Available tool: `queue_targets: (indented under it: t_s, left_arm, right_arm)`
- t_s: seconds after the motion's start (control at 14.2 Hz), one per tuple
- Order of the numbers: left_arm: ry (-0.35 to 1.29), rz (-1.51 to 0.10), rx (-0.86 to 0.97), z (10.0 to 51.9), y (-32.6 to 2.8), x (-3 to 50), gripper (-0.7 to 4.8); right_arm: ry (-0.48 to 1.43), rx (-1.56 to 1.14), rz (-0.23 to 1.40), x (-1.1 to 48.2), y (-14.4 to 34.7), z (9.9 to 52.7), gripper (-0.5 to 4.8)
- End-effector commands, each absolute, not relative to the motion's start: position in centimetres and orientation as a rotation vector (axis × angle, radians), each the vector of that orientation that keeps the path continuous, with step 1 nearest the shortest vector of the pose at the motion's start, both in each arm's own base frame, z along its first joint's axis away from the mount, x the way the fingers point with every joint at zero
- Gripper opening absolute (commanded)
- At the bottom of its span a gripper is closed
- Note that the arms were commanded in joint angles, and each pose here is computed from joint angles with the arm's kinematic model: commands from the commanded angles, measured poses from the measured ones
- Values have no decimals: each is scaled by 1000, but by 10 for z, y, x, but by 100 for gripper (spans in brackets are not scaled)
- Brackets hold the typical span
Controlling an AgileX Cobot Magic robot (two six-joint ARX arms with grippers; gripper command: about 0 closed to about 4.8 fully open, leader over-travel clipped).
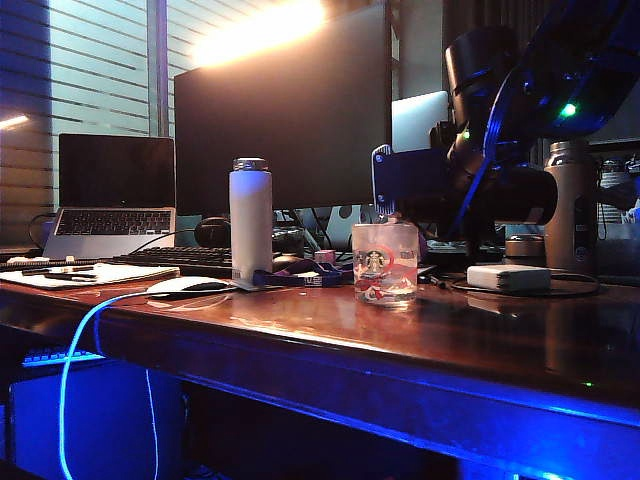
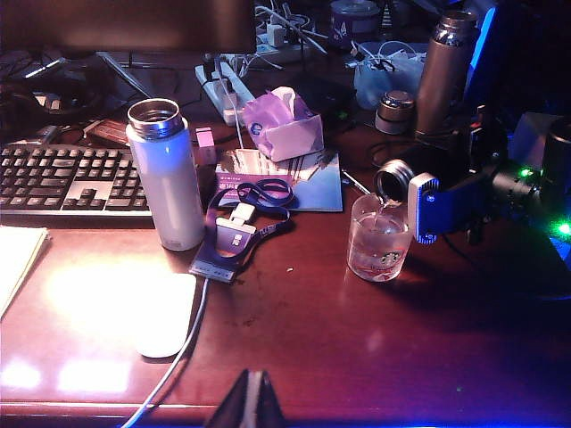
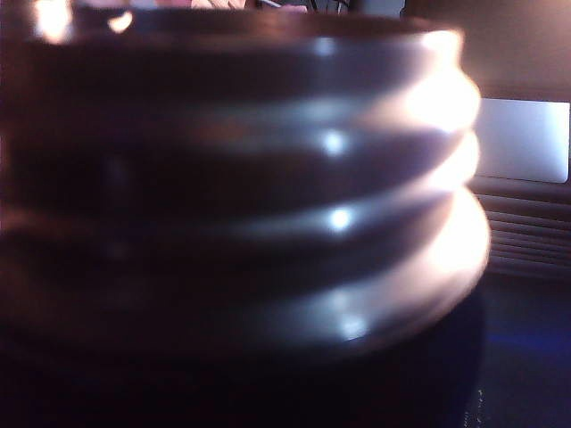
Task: Pick up the black thermos, pour a little water from inside into the glass cup, then place the black thermos back on the table.
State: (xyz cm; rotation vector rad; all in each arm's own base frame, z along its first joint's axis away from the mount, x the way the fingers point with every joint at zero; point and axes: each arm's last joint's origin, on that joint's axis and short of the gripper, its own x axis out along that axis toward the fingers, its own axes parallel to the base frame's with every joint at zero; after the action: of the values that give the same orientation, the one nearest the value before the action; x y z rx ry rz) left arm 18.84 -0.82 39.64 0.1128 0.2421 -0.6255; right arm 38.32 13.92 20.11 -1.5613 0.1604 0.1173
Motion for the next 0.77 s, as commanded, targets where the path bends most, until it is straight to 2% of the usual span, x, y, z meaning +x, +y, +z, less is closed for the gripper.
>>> queue_targets:
  t_s: [0.07, 0.77]
  left_arm:
    - [225, -627, 118, 399, -8, 188, -2]
    - [225, -627, 118, 399, -8, 188, -2]
  right_arm:
    - [93, -1539, 55, 385, 140, 213, 54]
    - [100, -1556, 50, 386, 137, 213, 54]
